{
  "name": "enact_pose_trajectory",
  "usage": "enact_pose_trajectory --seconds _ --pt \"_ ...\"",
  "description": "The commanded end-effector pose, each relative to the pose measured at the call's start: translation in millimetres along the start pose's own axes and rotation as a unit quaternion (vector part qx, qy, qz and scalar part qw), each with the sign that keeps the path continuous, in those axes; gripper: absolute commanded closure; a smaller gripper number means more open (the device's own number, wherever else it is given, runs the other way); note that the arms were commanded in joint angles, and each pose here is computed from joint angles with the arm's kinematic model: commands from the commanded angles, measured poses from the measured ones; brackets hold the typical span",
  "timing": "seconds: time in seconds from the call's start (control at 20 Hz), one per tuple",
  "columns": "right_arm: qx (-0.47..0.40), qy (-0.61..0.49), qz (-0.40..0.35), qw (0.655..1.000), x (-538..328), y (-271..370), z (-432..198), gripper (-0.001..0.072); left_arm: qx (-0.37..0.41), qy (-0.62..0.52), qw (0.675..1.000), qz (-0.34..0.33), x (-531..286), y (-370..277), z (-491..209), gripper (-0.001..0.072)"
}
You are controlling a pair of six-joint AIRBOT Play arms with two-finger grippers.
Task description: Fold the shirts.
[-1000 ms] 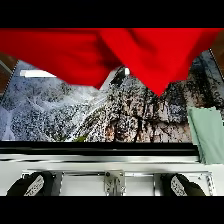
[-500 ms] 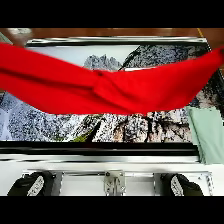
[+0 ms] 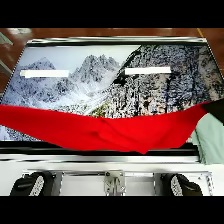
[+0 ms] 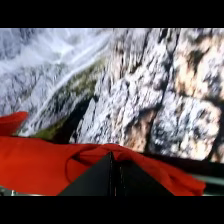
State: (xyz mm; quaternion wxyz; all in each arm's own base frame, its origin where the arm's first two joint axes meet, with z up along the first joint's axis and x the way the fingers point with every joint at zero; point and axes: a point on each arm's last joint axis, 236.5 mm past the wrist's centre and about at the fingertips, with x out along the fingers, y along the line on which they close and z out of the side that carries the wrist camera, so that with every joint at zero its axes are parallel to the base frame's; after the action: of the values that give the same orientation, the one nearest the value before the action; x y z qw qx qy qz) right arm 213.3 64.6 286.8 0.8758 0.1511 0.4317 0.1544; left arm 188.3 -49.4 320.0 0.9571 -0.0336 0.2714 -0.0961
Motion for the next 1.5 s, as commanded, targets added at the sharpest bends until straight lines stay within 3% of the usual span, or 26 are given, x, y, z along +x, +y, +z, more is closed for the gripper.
enact_pose_trajectory --seconds 0.0,0.2,0.35,0.65,0.8,0.85,0.9,0.95,1.1,1.2,1.45 --pt "0.061 0.081 0.011 0.995 44 -28 -34 0.0657 -0.065 0.075 0.994 -0.043 50 -5 -67 0.0663" --pt "0.166 0.095 0.015 0.982 127 -79 -59 0.0657 -0.197 0.06 0.971 -0.12 141 -12 -94 0.0663" --pt "0.242 0.063 0.006 0.968 185 -122 -56 0.0657 -0.292 0.028 0.95 -0.107 199 14 -103 0.0663" --pt "0.347 -0.005 0.036 0.937 277 -183 -12 0.0656 -0.312 0.1 0.941 -0.088 274 23 -144 0.0663" --pt "0.346 0.024 0.022 0.938 325 -189 -30 0.0646 -0.305 0.124 0.941 -0.079 311 11 -166 0.0663" --pt "0.335 0.037 0.02 0.941 338 -185 -38 0.0571 -0.301 0.127 0.942 -0.075 321 7 -172 0.0662" --pt "0.318 0.039 0.015 0.947 346 -186 -40 0.0368 -0.298 0.132 0.942 -0.075 326 4 -176 0.0663" --pt "0.298 0.038 0.016 0.954 346 -186 -39 0.0217 -0.297 0.14 0.941 -0.079 326 0 -179 0.0663" --pt "0.238 0.048 0.018 0.97 316 -189 -27 0.0205 -0.267 0.147 0.948 -0.095 317 -5 -178 0.0663" --pt "0.249 0.058 0.043 0.966 294 -182 -26 0.0206 -0.26 0.149 0.949 -0.101 313 -7 -177 0.0662" --pt "0.221 0.194 0.095 0.951 298 -132 -88 0.0205 -0.26 0.15 0.948 -0.103 313 -9 -178 0.0662"
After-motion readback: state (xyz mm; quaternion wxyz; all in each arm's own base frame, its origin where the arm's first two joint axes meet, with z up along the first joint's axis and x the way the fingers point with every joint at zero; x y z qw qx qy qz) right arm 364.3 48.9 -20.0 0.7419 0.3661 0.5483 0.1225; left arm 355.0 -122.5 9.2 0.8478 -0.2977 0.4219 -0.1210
